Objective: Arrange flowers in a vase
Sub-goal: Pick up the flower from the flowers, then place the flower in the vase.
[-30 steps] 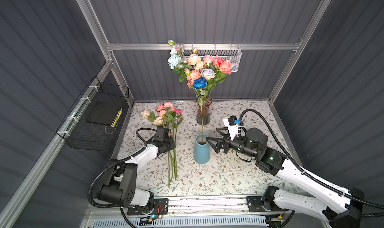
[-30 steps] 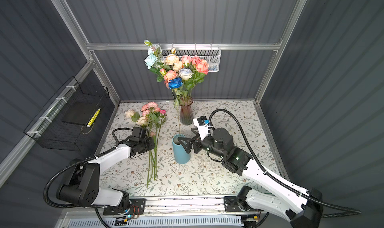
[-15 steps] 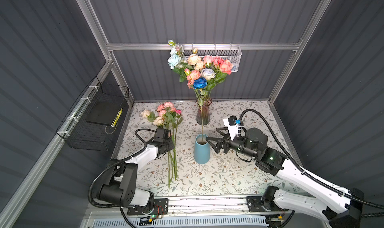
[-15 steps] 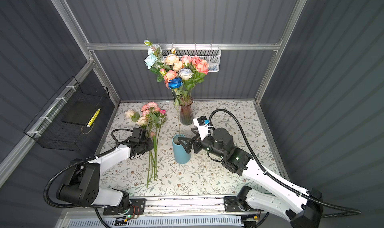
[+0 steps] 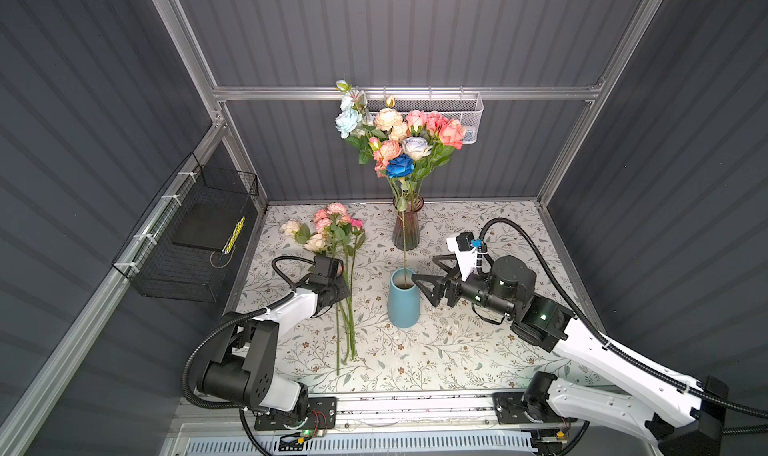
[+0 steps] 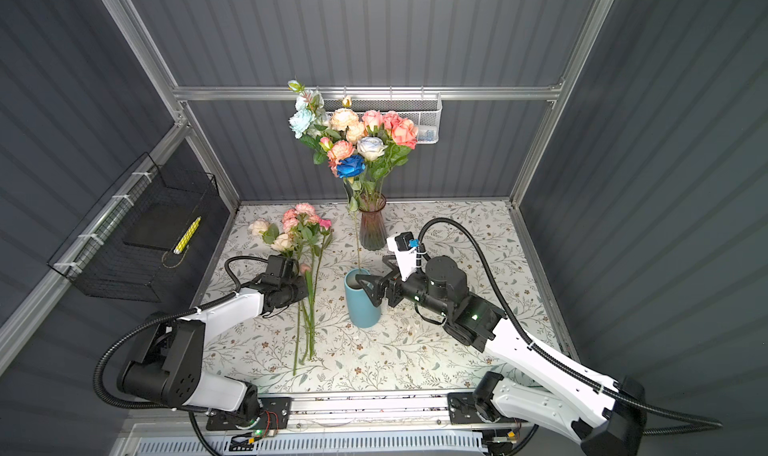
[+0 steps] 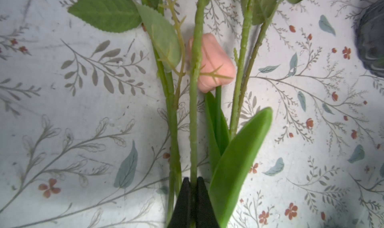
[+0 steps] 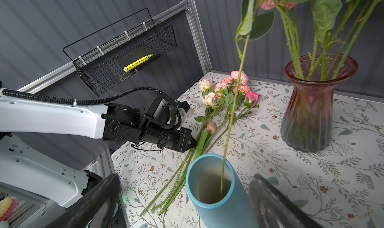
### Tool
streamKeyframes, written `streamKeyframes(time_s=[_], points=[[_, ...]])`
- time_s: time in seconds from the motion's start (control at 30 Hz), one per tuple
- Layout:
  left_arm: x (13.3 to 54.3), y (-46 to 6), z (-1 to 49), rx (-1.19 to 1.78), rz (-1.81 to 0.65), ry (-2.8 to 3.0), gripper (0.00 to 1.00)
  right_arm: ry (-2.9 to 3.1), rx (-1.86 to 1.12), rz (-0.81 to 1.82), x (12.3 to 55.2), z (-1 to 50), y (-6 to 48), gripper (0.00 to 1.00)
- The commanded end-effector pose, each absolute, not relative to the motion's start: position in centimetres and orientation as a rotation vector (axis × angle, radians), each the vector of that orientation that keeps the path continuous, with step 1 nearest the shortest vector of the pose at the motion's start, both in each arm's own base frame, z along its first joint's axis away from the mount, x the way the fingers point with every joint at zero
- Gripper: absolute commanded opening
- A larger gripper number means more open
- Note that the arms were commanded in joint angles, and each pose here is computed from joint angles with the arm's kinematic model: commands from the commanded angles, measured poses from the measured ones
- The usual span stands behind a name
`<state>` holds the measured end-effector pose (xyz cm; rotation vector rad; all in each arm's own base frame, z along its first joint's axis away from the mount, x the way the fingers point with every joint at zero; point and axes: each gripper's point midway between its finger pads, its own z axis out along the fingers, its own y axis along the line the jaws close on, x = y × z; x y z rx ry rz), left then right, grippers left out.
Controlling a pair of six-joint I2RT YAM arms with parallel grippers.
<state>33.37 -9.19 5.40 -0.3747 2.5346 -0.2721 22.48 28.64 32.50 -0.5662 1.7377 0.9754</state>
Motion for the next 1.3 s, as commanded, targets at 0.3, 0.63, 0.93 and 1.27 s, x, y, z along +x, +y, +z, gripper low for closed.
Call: streamKeyframes(time_s=[0.3, 0.63, 0.93, 1.27], points=[[31.7, -12.5, 30.6, -0.076, -0.677, 1.966, 0.00, 1.629, -0.761, 1.099, 19.0, 37.8, 31.2, 0.99], [20.2, -19.0, 45.2, 0.591, -1.152, 1.429, 0.00, 1.475, -0.915, 1.164, 16.8, 44.8, 37.1, 0.99], [15.5, -20.6, 46.8, 0.851, -1.355, 1.298, 0.00, 1.357, -0.846, 1.141, 18.1, 50.6, 38.1, 0.99], [14.9, -20.9, 46.5, 0.902, -1.415, 1.295, 0.00, 1.331, -0.857, 1.158, 18.2, 52.1, 38.9, 0.55]])
